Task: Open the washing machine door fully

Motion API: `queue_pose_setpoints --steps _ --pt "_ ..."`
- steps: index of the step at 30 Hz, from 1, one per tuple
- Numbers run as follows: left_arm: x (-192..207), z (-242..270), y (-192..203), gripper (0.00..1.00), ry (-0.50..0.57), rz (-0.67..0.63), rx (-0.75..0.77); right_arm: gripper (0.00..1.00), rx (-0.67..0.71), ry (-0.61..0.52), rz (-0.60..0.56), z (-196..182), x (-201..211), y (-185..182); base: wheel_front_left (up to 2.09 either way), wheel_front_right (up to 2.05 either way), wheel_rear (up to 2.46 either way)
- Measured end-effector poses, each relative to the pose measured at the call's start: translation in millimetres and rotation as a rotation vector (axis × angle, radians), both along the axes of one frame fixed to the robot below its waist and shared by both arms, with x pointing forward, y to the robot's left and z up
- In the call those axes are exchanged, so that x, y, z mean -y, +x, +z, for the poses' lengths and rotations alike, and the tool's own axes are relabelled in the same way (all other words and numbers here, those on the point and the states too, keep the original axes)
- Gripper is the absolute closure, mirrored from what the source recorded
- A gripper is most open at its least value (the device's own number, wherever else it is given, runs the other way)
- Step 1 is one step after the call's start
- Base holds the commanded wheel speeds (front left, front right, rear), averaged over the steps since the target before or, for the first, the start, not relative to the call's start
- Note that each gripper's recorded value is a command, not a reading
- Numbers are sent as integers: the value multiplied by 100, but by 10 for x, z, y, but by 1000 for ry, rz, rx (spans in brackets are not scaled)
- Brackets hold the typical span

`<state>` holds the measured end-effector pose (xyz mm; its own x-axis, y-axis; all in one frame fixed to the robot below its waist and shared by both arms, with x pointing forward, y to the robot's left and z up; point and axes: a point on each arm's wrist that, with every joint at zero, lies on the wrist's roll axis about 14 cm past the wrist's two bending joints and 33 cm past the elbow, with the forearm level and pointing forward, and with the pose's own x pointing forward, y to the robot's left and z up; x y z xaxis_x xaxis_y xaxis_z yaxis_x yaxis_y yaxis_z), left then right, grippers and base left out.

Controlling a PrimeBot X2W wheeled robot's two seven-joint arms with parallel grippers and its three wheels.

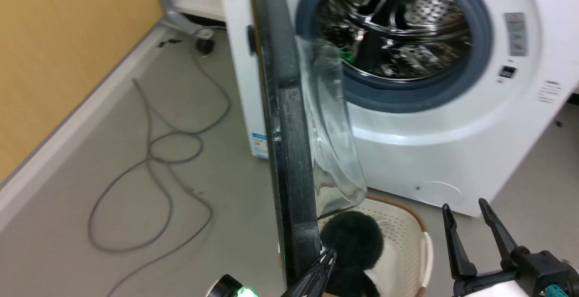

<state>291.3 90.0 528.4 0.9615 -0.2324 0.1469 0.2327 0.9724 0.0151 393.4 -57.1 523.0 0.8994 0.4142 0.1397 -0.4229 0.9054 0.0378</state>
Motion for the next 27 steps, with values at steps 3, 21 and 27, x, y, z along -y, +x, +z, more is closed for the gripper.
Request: queue_pose_setpoints --steps 3,21,27 --pt "-99 -3 -42 100 1 37 -1 0 -2 1 41 -5 -147 21 0 0 0" --pt "-1181 -16 -263 100 34 451 -22 0 -40 6 304 -162 -1103 66 0 0 0" --pt "-1654 1 -363 100 66 591 -25 0 -48 -2 306 -209 -1110 84 0 0 0"
